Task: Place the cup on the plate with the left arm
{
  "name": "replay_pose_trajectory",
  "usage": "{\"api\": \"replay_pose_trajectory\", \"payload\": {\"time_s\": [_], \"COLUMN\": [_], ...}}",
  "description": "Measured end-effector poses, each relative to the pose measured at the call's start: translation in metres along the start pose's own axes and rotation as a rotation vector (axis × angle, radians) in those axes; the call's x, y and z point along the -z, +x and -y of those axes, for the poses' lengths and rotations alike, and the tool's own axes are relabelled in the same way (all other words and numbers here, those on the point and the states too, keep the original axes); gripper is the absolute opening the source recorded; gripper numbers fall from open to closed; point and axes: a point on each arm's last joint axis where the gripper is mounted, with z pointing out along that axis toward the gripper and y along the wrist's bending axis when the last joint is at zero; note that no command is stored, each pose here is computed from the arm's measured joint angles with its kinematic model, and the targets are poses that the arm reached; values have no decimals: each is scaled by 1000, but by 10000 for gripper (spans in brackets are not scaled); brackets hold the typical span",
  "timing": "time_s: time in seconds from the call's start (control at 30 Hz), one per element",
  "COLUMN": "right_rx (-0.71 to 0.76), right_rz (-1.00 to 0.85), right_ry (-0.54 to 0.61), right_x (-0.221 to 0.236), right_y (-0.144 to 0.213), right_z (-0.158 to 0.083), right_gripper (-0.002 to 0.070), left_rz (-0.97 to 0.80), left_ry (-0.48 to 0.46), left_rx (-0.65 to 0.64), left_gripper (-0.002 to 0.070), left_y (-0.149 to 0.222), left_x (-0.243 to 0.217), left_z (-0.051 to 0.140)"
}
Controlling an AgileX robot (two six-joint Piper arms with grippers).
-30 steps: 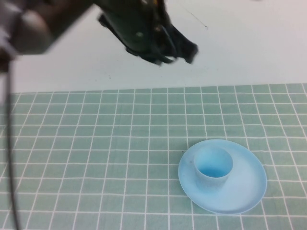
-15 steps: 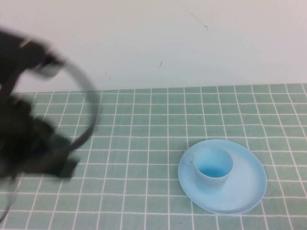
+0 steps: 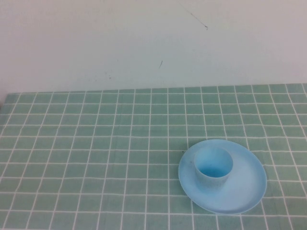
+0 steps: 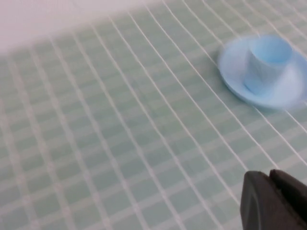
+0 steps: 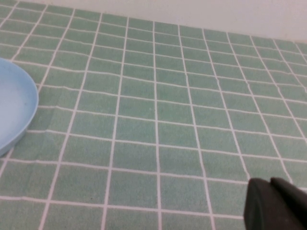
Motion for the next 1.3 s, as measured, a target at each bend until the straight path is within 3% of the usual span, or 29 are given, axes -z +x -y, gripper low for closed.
{"api": "replay_pose_trajectory", "payload": {"time_s": [0.17,0.23,0.37,0.5,0.67,0.8,0.9,1.0,1.17,1.3], "right_rx": [0,0,0,0,0,0,0,0,0,0], "right_rz": [0,2,2,2,2,2,2,2,2,2], "right_ry": [0,0,0,0,0,0,0,0,0,0], "right_x": [0,0,0,0,0,0,0,0,0,0], "right_y": [0,0,0,0,0,0,0,0,0,0], "right_z": [0,0,0,0,0,0,0,0,0,0], "right_gripper": [-2,-2,-2,-2,-2,-2,-2,-2,-2,-2], "left_rz": [261,280,348,449,598,621,608,580,542,374], "left_ry": [-220,-291,-480,-571,-427,-307,-275,-260,-271,-337], "left_rx": [-15,92,349,358,314,511,651,712,627,500], "left_gripper": [2,1,1,1,0,0,0,0,0,0], "left_y": [31,42,48,46,51,83,109,124,127,139], "left_x": [47,56,60,31,-44,-100,-125,-138,-140,-145], "left_z": [-33,-41,-44,-32,-12,-12,-16,-18,-17,-18]}}
